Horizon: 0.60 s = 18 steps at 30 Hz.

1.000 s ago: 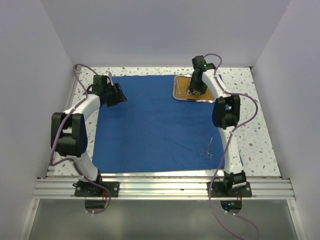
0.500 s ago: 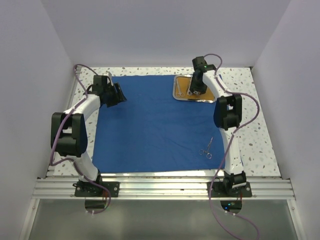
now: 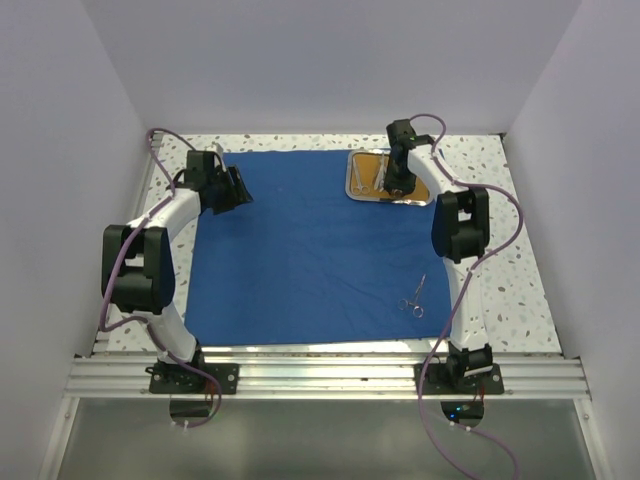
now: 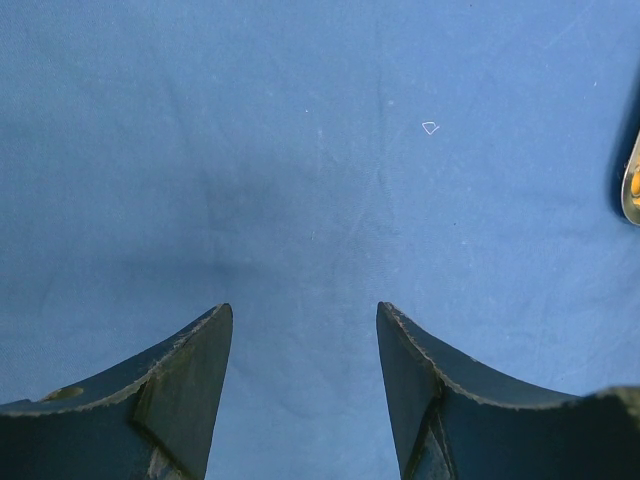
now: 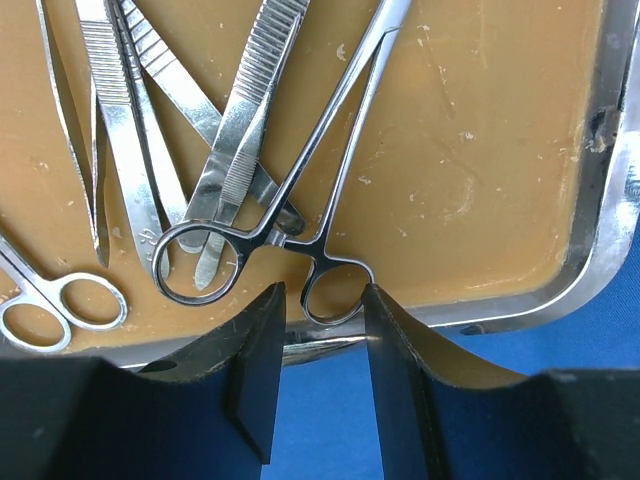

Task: Open and lay out the surgical kit
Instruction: Pick up the medical item from the container.

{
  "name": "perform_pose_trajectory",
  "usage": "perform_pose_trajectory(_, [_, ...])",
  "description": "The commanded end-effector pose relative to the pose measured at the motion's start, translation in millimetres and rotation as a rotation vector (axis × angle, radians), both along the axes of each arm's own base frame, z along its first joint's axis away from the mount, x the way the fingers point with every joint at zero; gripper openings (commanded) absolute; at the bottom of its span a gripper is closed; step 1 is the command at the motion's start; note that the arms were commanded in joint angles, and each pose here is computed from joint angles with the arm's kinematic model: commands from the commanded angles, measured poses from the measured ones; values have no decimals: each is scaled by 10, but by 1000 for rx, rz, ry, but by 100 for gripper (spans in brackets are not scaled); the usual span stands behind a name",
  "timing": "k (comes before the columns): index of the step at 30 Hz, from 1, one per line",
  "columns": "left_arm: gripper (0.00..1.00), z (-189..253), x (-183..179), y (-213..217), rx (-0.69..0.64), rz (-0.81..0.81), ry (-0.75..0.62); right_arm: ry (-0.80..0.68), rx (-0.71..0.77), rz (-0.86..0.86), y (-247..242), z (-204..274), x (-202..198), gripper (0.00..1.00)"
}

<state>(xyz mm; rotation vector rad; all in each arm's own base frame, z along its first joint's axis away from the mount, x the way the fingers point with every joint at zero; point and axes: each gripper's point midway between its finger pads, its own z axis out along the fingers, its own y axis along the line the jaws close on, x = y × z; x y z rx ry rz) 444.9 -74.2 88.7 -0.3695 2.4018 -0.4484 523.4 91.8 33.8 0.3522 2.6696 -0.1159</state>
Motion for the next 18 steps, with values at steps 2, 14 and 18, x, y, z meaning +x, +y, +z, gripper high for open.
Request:
perform_pose_trajectory(2, [64, 118, 29, 8, 6, -12, -31, 20, -1, 5, -22, -28, -46, 37])
perform_pose_trajectory(14, [64, 98, 29, 2, 9, -17, -26, 31, -12, 10, -30, -94, -19, 0])
perform_pose_trajectory(18, [64, 95, 35, -4, 5, -18, -28, 0, -32, 17, -73, 96, 15, 0])
